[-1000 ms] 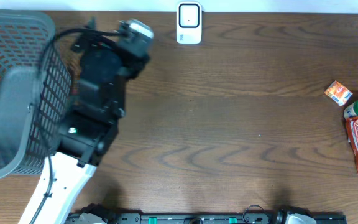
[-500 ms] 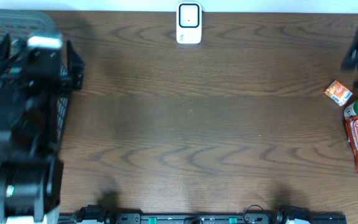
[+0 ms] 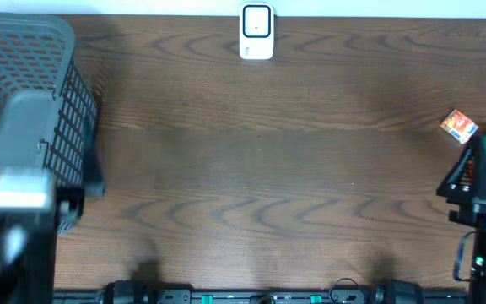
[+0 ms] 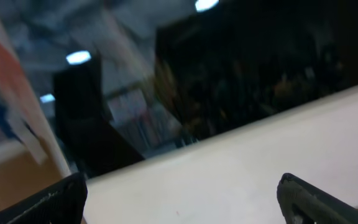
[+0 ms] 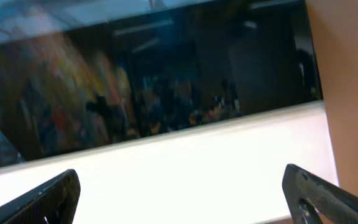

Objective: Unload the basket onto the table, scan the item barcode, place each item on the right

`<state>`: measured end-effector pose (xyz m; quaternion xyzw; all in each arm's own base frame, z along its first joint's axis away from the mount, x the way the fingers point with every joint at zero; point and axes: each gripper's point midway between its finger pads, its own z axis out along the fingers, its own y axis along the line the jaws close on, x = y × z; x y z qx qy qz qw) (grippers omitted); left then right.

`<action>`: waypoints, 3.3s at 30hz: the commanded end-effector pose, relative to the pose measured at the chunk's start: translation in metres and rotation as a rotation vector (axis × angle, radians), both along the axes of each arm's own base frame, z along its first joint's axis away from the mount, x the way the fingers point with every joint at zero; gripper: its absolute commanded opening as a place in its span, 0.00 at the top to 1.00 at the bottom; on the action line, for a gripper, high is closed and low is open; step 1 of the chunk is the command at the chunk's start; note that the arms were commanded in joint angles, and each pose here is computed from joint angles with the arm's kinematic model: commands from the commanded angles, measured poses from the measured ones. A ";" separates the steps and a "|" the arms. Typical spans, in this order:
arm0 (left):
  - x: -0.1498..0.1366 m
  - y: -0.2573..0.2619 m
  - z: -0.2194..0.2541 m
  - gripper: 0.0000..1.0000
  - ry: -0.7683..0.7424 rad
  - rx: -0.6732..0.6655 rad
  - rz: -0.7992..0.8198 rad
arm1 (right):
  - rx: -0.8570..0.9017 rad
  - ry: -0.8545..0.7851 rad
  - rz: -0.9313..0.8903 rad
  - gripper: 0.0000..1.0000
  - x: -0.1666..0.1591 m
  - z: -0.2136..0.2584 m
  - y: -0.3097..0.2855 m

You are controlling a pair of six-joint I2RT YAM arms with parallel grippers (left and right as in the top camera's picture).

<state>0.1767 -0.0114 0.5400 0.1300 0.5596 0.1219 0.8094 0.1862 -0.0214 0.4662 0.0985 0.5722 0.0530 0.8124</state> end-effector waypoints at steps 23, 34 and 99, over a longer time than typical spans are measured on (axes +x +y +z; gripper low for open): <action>-0.111 -0.015 0.017 0.02 -0.267 0.027 -0.031 | 0.021 0.045 0.092 0.01 -0.032 -0.086 0.019; -0.110 -0.025 -0.007 0.02 -0.328 0.070 -0.077 | 0.129 -0.060 0.116 0.01 0.033 -0.166 0.009; -0.104 -0.024 -0.018 0.02 -0.329 0.066 -0.078 | -0.145 0.424 -0.060 0.01 0.058 -0.309 -0.011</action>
